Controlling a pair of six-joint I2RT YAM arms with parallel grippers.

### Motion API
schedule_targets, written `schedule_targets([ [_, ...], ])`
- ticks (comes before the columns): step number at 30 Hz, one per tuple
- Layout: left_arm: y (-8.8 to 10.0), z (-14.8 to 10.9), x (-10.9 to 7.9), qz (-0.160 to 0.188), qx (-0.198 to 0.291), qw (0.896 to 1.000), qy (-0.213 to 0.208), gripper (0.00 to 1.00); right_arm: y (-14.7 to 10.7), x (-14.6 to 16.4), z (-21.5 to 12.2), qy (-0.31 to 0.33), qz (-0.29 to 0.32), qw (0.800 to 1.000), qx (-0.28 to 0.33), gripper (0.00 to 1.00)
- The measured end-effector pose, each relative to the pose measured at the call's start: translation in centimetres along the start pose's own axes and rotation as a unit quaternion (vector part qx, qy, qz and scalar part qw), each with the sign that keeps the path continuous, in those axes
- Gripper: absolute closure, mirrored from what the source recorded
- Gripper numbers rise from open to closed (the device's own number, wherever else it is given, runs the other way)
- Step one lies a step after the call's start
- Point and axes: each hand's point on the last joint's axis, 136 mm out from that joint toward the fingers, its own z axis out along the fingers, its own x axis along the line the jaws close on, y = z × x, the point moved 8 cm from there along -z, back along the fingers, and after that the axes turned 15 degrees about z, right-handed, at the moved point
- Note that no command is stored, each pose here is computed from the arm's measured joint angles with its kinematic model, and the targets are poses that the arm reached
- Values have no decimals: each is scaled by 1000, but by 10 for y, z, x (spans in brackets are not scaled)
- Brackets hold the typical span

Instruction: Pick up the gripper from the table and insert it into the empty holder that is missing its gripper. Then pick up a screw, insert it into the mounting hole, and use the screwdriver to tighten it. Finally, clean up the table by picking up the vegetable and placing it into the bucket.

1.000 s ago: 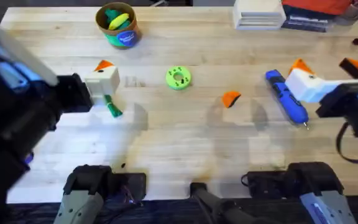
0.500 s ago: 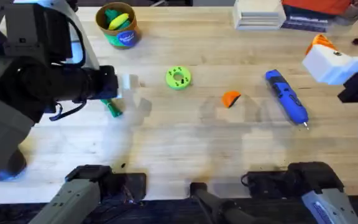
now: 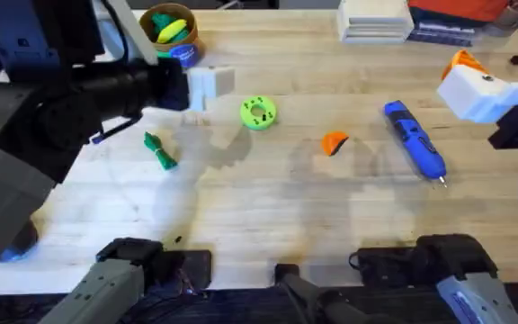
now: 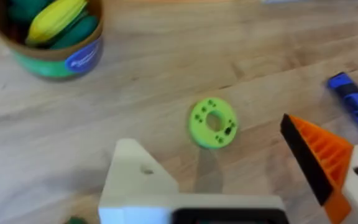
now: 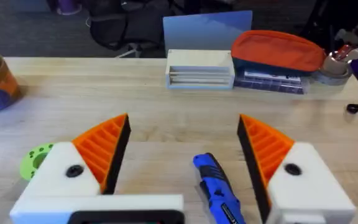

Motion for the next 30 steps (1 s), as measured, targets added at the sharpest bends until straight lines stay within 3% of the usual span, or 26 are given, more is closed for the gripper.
schedule_targets([
  [3,13,0,-10,8,-39,999,-35,15,0,0,0,0,0,1000,0,8],
  [8,13,0,-15,-18,-39,997,-59,15,0,0,0,0,0,1000,0,8],
  [11,14,0,-15,-16,-40,997,-60,15,0,0,0,0,0,1000,0,8],
  [15,22,1,-23,46,-66,994,-73,16,0,0,0,0,0,1000,0,8],
  [19,27,-3,-42,111,-113,983,-91,15,0,0,0,0,0,1000,0,9],
  [23,9,-13,-61,155,-166,969,-95,15,0,0,0,0,0,1000,0,8],
  [30,-43,-30,-81,201,-254,941,-100,15,0,0,0,0,0,1000,0,8],
])
